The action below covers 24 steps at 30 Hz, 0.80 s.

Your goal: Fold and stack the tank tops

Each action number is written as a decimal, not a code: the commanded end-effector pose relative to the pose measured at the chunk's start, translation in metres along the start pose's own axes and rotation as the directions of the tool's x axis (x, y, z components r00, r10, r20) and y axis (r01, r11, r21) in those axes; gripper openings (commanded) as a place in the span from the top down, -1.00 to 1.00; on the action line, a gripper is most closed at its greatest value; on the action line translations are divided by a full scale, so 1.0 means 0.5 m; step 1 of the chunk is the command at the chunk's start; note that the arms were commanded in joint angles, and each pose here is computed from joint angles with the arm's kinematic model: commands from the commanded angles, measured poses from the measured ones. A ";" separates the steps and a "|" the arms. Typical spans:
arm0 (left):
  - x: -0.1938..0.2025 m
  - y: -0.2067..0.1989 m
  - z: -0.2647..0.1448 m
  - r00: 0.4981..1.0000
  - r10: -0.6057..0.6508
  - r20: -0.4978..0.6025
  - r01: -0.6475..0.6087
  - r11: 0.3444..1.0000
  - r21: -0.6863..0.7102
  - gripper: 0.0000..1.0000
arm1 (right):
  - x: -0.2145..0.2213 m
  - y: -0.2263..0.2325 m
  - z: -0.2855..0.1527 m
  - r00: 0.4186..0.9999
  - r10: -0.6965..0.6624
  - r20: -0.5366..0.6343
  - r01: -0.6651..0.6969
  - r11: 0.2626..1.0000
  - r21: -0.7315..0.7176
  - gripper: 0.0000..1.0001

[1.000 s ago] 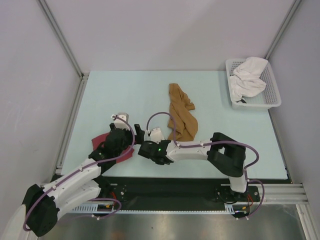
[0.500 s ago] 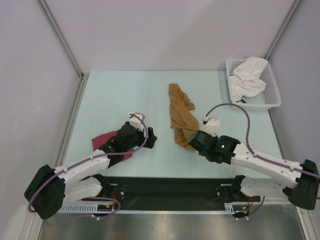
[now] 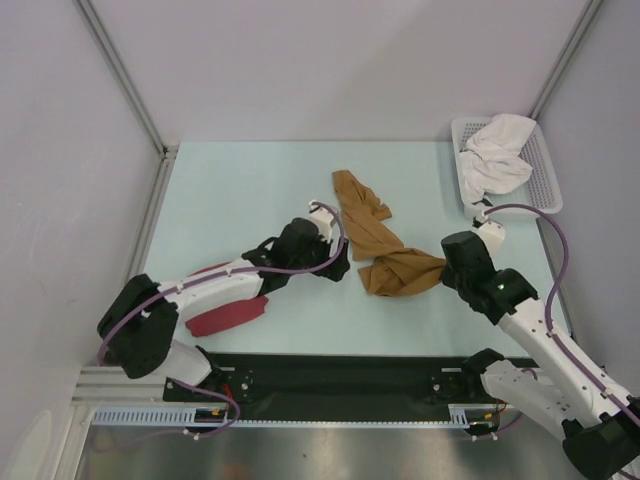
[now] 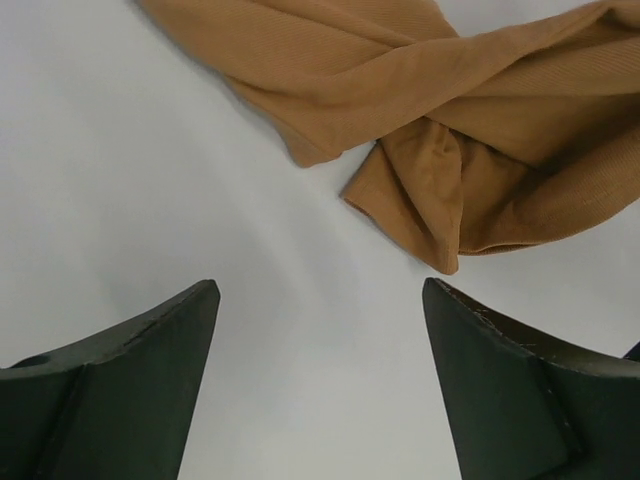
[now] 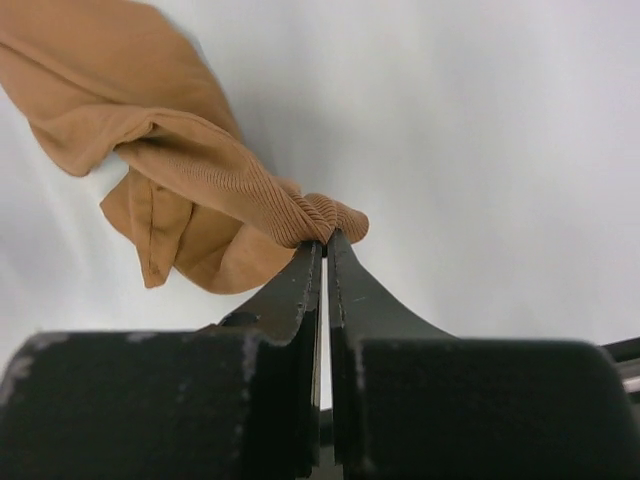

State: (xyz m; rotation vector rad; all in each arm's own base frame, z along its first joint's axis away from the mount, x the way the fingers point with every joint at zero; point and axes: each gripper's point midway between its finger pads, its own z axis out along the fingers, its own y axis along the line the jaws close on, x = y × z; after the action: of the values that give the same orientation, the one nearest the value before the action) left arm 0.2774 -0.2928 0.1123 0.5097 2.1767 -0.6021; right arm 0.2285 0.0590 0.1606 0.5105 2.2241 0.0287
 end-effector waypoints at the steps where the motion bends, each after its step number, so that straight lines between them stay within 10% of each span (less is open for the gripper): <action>1: -0.015 -0.036 0.023 0.991 0.125 -0.049 -0.124 0.992 0.021 -0.77 | -0.009 0.016 0.024 1.000 0.001 -0.017 -0.002 0.997 -0.078 1.00; 8: -0.017 -0.044 0.109 0.958 0.246 -0.150 -0.251 0.968 -0.010 -0.28 | -0.023 0.013 0.052 0.995 0.080 -0.051 -0.087 0.986 -0.145 1.00; 18: 0.008 -0.036 0.198 0.918 0.313 -0.242 -0.345 0.933 -0.102 -0.56 | -0.035 0.018 0.065 0.992 0.105 -0.070 -0.116 0.975 -0.188 1.00; 24: 0.012 -0.024 0.247 0.904 0.324 -0.277 -0.371 0.918 -0.138 -0.31 | -0.043 0.023 0.065 0.991 0.116 -0.067 -0.128 0.970 -0.208 1.00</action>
State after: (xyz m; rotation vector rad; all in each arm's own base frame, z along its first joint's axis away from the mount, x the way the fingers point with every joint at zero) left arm 0.3232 -0.3663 0.0322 0.8923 2.3065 -0.1989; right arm 0.2612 0.0538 0.1490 0.5706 2.2429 0.3089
